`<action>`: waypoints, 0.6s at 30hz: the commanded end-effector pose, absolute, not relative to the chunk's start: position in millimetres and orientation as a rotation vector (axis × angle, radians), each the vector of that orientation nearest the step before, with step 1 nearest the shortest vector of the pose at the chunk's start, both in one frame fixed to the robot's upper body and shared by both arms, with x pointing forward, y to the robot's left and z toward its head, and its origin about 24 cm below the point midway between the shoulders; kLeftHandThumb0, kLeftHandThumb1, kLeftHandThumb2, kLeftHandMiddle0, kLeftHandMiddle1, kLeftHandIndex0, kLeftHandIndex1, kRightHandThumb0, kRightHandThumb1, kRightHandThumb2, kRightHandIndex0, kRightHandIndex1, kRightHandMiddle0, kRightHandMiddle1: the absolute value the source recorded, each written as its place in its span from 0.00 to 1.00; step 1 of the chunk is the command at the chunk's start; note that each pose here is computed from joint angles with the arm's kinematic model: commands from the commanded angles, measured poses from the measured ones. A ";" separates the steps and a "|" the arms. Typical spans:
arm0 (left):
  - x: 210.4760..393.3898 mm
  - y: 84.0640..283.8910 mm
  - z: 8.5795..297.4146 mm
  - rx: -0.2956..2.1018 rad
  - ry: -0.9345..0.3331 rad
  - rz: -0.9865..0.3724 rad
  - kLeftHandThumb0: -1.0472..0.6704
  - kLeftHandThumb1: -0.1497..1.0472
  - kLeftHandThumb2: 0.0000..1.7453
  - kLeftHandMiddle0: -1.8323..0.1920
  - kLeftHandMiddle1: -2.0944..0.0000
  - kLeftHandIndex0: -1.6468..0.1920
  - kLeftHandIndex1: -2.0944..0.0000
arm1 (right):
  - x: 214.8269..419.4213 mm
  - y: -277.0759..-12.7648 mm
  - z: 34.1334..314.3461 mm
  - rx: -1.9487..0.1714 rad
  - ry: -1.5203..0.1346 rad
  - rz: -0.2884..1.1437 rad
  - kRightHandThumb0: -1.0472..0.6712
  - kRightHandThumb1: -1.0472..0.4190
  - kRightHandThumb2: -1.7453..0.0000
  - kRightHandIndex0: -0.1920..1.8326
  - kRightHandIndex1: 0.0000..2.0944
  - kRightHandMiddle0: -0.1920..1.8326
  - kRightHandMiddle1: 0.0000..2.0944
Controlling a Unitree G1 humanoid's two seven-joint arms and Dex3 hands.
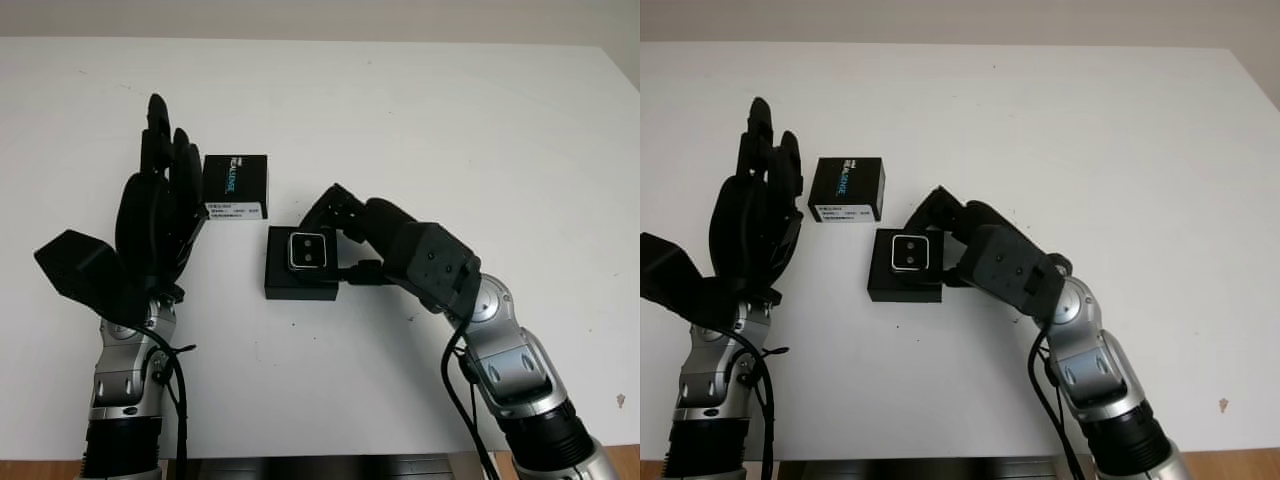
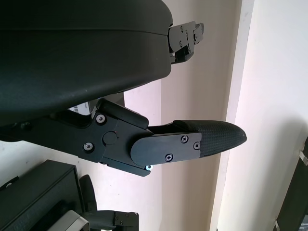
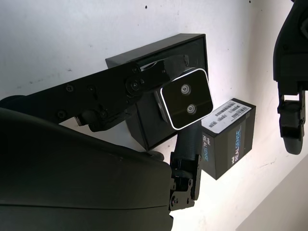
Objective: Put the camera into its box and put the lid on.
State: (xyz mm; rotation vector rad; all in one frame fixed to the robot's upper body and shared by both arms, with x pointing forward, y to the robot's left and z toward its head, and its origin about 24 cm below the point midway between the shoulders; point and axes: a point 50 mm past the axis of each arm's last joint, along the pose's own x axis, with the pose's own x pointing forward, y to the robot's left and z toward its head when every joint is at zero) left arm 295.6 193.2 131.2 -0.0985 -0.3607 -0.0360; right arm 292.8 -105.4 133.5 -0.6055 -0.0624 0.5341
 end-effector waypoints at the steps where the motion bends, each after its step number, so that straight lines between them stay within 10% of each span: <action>1: 293.3 192.9 132.9 -0.092 -0.371 -0.038 0.18 1.00 0.30 1.00 1.00 1.00 1.00 | 294.1 -104.4 136.3 -0.618 -0.084 0.529 0.45 0.00 0.92 0.21 0.05 0.14 1.00; 18: 293.9 194.0 132.3 -0.092 -0.373 -0.042 0.18 1.00 0.30 1.00 1.00 1.00 1.00 | 297.8 -104.6 130.9 -0.615 -0.071 0.527 0.46 0.00 0.92 0.21 0.04 0.13 1.00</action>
